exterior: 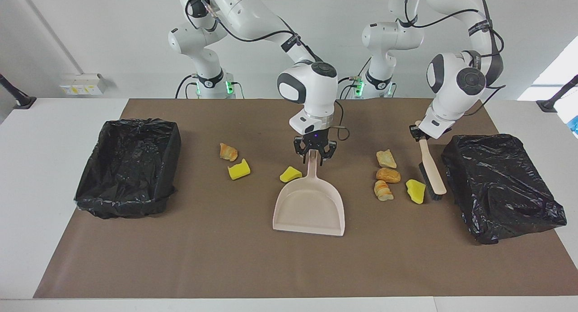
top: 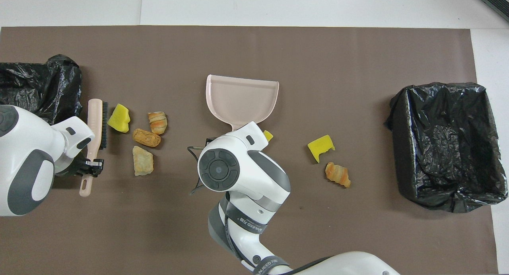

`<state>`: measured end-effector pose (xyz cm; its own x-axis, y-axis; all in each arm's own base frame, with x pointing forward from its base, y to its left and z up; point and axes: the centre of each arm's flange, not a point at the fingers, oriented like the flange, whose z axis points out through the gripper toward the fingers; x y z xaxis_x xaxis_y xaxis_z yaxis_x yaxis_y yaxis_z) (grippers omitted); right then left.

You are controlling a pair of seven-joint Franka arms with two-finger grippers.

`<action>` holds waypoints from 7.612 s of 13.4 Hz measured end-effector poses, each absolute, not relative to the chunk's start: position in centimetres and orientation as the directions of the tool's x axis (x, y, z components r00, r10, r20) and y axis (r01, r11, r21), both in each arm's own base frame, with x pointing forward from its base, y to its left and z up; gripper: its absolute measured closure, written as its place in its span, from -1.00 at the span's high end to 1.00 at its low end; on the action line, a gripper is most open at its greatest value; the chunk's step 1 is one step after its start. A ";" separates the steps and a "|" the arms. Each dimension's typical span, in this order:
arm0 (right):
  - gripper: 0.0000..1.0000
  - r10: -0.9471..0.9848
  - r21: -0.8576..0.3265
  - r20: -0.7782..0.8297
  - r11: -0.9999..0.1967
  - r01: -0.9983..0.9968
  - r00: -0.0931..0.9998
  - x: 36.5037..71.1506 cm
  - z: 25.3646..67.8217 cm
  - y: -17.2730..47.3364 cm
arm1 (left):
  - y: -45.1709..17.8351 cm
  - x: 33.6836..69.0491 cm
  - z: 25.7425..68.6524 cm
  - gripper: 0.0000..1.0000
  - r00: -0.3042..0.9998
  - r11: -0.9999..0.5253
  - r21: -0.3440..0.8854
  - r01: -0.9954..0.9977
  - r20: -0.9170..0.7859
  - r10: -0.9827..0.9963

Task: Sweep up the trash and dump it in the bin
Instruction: 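Lift the brush with the left gripper while the right gripper grasps the dustpan, then set the pink dustpan down beside the bread rolls with the right gripper, then sweep the rolls and sponges into the dustpan with the left gripper's brush, then sweep the remaining pieces into the dustpan with the brush again, then carry the loaded dustpan to the nearer-right black bin with the right gripper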

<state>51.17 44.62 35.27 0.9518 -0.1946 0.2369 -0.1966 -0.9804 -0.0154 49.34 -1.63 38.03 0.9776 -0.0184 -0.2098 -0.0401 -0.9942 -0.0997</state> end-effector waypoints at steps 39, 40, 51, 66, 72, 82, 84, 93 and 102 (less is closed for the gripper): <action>-0.37 1.000 -0.027 0.023 -0.004 1.000 0.005 54.6 38.3 30.0 | -21.2 38.7 36.1 -0.45 0.961 -0.995 0.070 -0.064 -0.265 -0.081; -0.37 0.999 -0.038 0.041 0.008 0.999 -0.006 54.7 38.1 29.9 | -22.3 38.3 36.1 -0.45 0.961 -0.994 0.087 -0.072 -0.262 -0.092; -0.37 0.997 -0.033 0.081 0.016 0.999 -0.014 55.2 37.3 28.9 | -30.0 36.7 38.5 -0.45 0.973 -0.983 0.186 0.004 -0.228 -0.040; -0.37 0.996 -0.036 0.086 0.013 0.999 -0.010 55.2 37.3 29.0 | -11.0 52.0 44.1 -0.45 0.968 -0.982 0.030 -0.188 -0.163 -0.190; -0.37 0.996 -0.011 0.083 0.033 0.999 -0.032 55.1 37.4 29.7 | -11.9 53.7 37.6 -0.45 0.920 -0.959 0.020 -0.284 -0.274 -0.279; -0.37 0.996 -0.003 0.074 0.040 0.999 -0.040 55.1 37.4 29.7 | -22.7 45.7 36.2 -0.45 0.892 -0.954 0.078 -0.289 -0.339 -0.298; -0.37 0.997 -0.005 0.073 0.039 0.999 -0.038 55.0 37.2 29.6 | -25.7 44.1 36.4 -0.45 0.896 -0.961 0.097 -0.259 -0.346 -0.277; -0.37 0.989 0.034 0.147 -0.024 0.999 0.019 54.4 35.0 28.7 | -26.9 44.2 39.2 -0.45 0.925 -0.977 0.215 -0.010 -0.368 -0.090; -0.37 0.985 0.049 0.155 -0.081 0.996 0.072 56.2 41.3 25.1 | -18.7 47.3 46.5 -0.45 0.937 -0.959 0.258 0.118 -0.349 0.021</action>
<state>56.17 25.06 41.27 0.0723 0.9852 0.1554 0.9955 -0.0809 0.0492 47.34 -18.66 46.49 0.9369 0.0210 -0.3489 0.1176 -0.9589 0.2583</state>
